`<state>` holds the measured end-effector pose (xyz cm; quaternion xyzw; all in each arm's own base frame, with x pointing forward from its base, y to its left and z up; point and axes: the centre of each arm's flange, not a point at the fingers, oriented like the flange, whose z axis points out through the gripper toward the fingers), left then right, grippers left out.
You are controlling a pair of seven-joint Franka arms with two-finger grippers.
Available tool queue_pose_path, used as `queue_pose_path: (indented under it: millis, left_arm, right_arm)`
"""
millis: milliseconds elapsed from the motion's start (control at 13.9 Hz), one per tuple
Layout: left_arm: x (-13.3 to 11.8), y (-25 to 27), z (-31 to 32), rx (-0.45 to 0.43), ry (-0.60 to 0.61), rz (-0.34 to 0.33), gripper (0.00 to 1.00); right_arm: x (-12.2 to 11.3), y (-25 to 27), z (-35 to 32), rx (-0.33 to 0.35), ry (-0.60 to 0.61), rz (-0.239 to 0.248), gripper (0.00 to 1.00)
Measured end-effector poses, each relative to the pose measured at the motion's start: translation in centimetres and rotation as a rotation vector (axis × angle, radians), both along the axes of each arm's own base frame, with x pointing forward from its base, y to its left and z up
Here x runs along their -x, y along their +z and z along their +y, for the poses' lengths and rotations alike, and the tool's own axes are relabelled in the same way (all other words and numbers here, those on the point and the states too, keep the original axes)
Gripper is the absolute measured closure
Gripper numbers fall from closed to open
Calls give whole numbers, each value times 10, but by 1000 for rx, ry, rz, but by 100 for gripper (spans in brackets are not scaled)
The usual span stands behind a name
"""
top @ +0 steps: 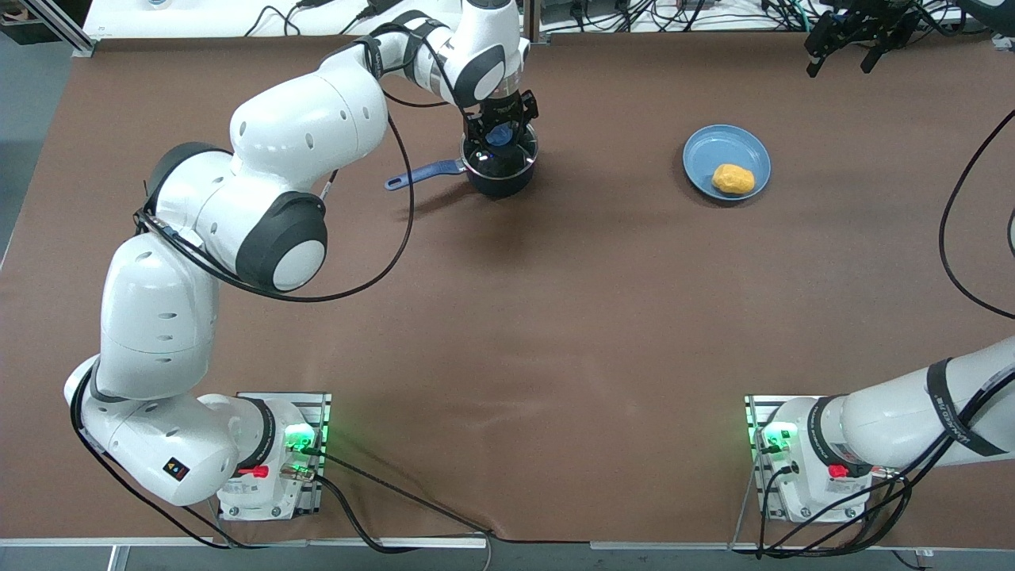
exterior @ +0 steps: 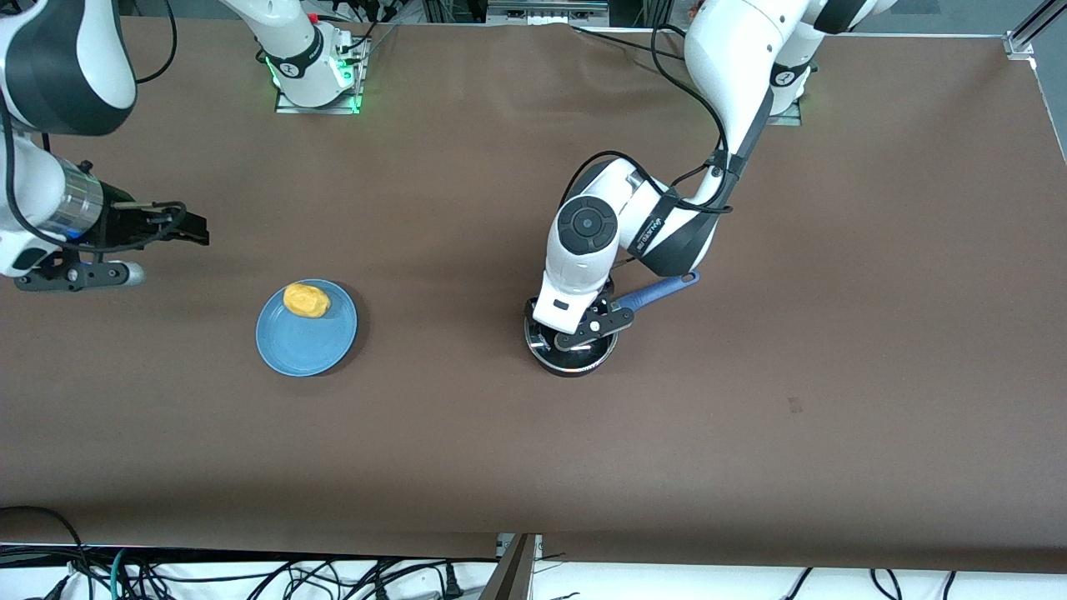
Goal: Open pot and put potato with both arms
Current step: 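Grasp the lid knob with the left gripper while the right gripper reaches the potato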
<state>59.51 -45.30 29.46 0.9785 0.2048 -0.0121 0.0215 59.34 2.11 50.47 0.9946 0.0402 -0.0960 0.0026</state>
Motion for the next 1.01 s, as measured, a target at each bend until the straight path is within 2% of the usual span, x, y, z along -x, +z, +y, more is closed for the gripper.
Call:
queue_pose_path:
  millis: [72, 216, 288, 432, 576, 719, 863, 1007]
  left_arm:
    - [0, 0, 0, 0, 1, -1, 4]
    - [-1, 0, 1, -11, -6, -10, 19]
    - [-1, -1, 2, -23, -14, -19, 20]
    - [-2, -1, 2, -32, -19, -27, 36]
    - [-2, -1, 2, -33, -20, -26, 37]
    - [-2, -1, 1, -33, -21, -26, 37]
    - [-2, 0, 2, -33, -20, -27, 37]
    - [-7, 10, 6, -27, -13, -37, 37]
  right_arm:
    - [2, -1, 0, 1, -1, 13, 0]
    - [3, -8, -4, 4, -18, 27, 0]
    - [1, -20, -8, 7, -38, 22, 0]
    - [-7, -61, -16, 15, -130, 14, 0]
    - [-16, -114, -13, -3, -317, 50, 0]
    - [-28, -170, -4, 18, -496, 75, 0]
    - [-32, -206, 4, 23, -612, 104, 0]
    - [-32, -223, 9, -18, -712, 121, 0]
